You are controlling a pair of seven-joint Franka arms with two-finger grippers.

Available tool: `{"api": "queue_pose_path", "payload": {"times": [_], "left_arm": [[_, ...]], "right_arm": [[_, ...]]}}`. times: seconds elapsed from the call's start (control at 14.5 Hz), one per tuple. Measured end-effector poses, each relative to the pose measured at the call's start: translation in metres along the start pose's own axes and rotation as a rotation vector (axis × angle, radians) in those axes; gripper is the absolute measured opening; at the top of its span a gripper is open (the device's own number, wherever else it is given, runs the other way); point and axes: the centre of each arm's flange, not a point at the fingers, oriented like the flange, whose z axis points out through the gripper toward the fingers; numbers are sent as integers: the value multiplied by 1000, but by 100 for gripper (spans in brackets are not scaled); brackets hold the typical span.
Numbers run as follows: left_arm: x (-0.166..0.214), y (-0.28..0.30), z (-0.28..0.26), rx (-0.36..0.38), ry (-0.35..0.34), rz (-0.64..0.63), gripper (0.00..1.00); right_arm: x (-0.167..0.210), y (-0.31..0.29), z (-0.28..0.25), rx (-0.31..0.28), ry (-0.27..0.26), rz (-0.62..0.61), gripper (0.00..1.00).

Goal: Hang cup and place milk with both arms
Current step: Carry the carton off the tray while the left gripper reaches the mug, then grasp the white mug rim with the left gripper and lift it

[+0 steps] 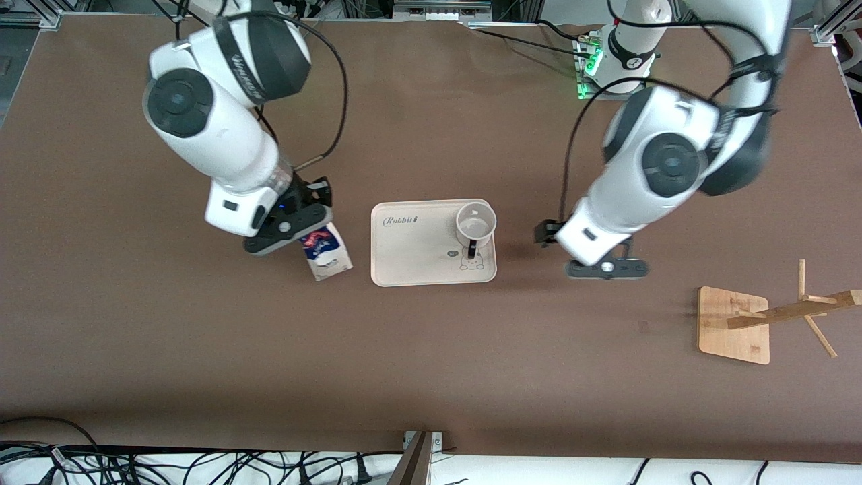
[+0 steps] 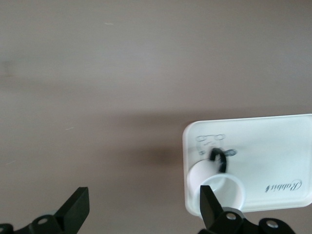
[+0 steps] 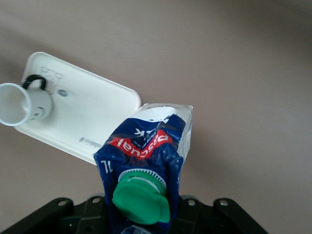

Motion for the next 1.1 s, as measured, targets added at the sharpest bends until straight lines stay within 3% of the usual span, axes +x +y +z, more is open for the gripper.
{"api": "queue_pose_path", "payload": {"times": [0.28,0.55,0.69,0.76,1.1], "left_arm": [[-45,75,77,14,-38,28,100],[-99,128,108,77,-66,67,100],[-114,140,122,125,-49,110,100],[-118,146,128,130,-42,124,94],[-117,158,163,87,7,140,93]], "right_arm": [[-20,88,-27,-48,-16,151,31],[-43,176,-39,-89,-17,315,31],[-52,192,-39,-92,-44,371,31],[-57,196,-38,-91,-65,400,31],[-64,200,-36,-74,-102,550,31]]}}
